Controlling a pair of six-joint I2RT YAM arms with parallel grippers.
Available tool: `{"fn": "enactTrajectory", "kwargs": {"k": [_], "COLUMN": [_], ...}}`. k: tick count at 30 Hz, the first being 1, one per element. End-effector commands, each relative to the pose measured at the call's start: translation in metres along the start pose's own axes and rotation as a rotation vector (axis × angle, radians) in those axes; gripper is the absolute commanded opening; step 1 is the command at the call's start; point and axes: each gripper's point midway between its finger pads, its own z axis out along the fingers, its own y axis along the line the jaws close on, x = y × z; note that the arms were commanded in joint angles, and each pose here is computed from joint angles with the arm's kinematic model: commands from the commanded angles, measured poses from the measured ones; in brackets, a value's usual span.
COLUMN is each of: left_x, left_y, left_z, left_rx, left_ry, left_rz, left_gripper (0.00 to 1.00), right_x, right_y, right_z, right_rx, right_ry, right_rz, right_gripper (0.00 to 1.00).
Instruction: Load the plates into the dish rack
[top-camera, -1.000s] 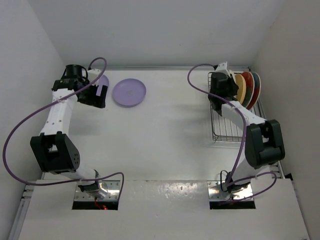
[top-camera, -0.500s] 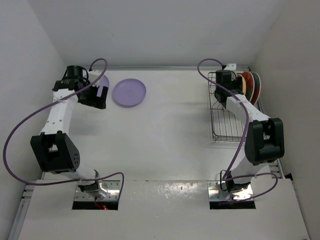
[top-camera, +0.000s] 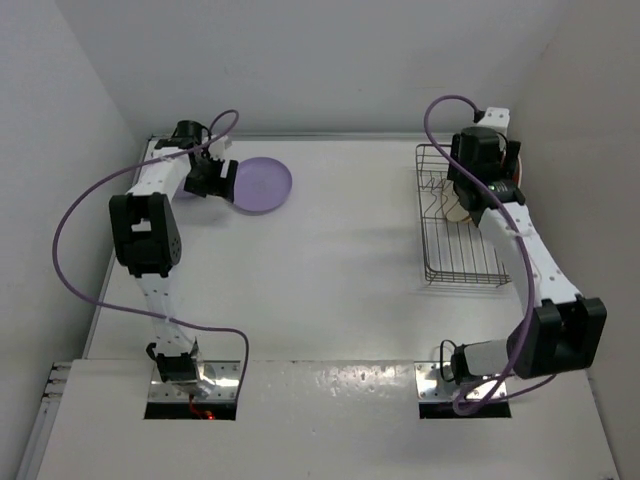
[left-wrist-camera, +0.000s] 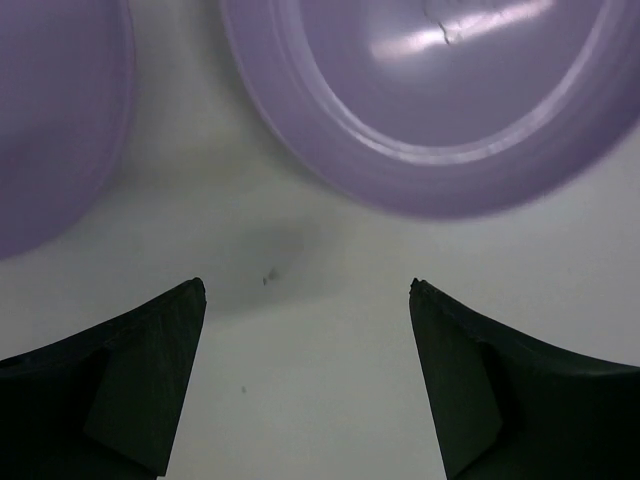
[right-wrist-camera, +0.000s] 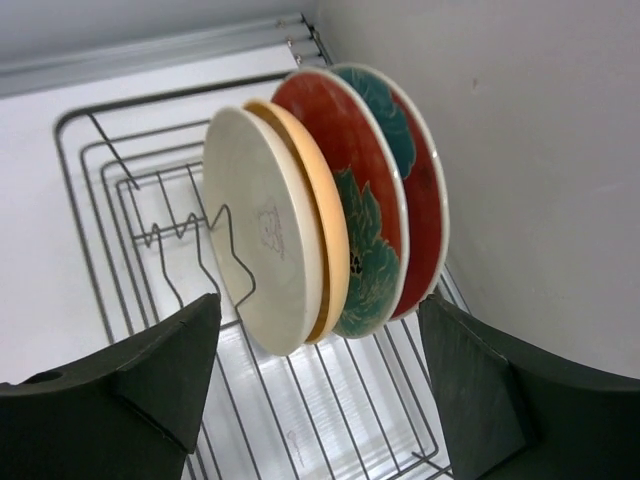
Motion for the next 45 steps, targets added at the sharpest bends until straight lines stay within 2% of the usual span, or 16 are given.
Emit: {"fn": "enactTrajectory", "kwargs": {"k": [1, 2, 9, 12, 16, 21, 22, 23, 26, 28, 30, 31, 33, 35, 39, 45], "left_x": [-0.047, -0.045, -0.065, -0.054, -0.045, -0.041, -0.042, -0.046, -0.059, -0.062, -0.08, -0.083, -0.101, -0.101, -0.102, -0.088], "left_y": [0.01, 0.006, -0.012, -0.001, 0.009, 0.004, 0.002, -0.002, -0.02, -0.038, -0.068, -0.08, -0.116, -0.148, -0.202, -0.233], "left_z": [0.014, 0.032, 0.07, 0.093, 0.111, 0.118, 0.113, 0.11, 0.089, 0.071, 0.036, 0.022, -0.02, -0.044, -0.097, -0.125], "left_rx": [-0.039, -0.026, -0.076, -0.14, -0.181, -0.175, -0.167, -0.142, -0.079, -0.017, 0.091, 0.129, 0.212, 0.263, 0.359, 0.492], "left_ry": [-0.1, -0.075, -0.11, -0.059, -0.036, -0.023, -0.028, -0.041, -0.088, -0.09, -0.154, -0.161, -0.25, -0.276, -0.356, -0.346], "left_rz": [-0.076, -0.078, -0.017, 0.006, 0.013, 0.02, 0.029, 0.031, 0.058, 0.094, 0.141, 0.152, 0.24, 0.317, 0.463, 0.51], "left_gripper": [0.87, 0.87, 0.88, 0.81, 0.5, 0.18, 0.03, 0.0, 0.0, 0.0, 0.0, 0.0, 0.0, 0.0, 0.0, 0.0], "right_x": [-0.02, -0.028, -0.022, -0.022, -0.026, -0.033, -0.034, -0.036, -0.039, -0.033, -0.032, -0.022, -0.017, -0.007, 0.003, 0.018], "right_y": [0.003, 0.0, -0.004, -0.006, -0.001, 0.011, 0.013, 0.016, 0.025, 0.045, 0.062, 0.095, 0.119, 0.157, 0.209, 0.233], "right_z": [-0.026, -0.037, -0.062, -0.066, -0.071, -0.075, -0.076, -0.077, -0.081, -0.084, -0.092, -0.107, -0.117, -0.144, -0.167, -0.157], "right_rx": [-0.082, -0.105, -0.15, -0.157, -0.181, -0.209, -0.212, -0.219, -0.248, -0.354, -0.458, -0.655, -0.776, -0.972, -1.183, -1.212], "right_ry": [-0.068, -0.101, -0.121, -0.123, -0.135, -0.154, -0.159, -0.163, -0.169, -0.143, -0.122, -0.078, -0.044, -0.019, 0.078, 0.189], "right_rz": [0.03, 0.036, 0.044, 0.059, 0.055, 0.033, 0.021, 0.02, 0.01, -0.002, -0.011, -0.041, -0.05, -0.08, -0.005, 0.061], "right_gripper": [0.79, 0.79, 0.79, 0.79, 0.79, 0.79, 0.79, 0.79, 0.79, 0.79, 0.81, 0.82, 0.86, 0.88, 0.89, 0.9]}}
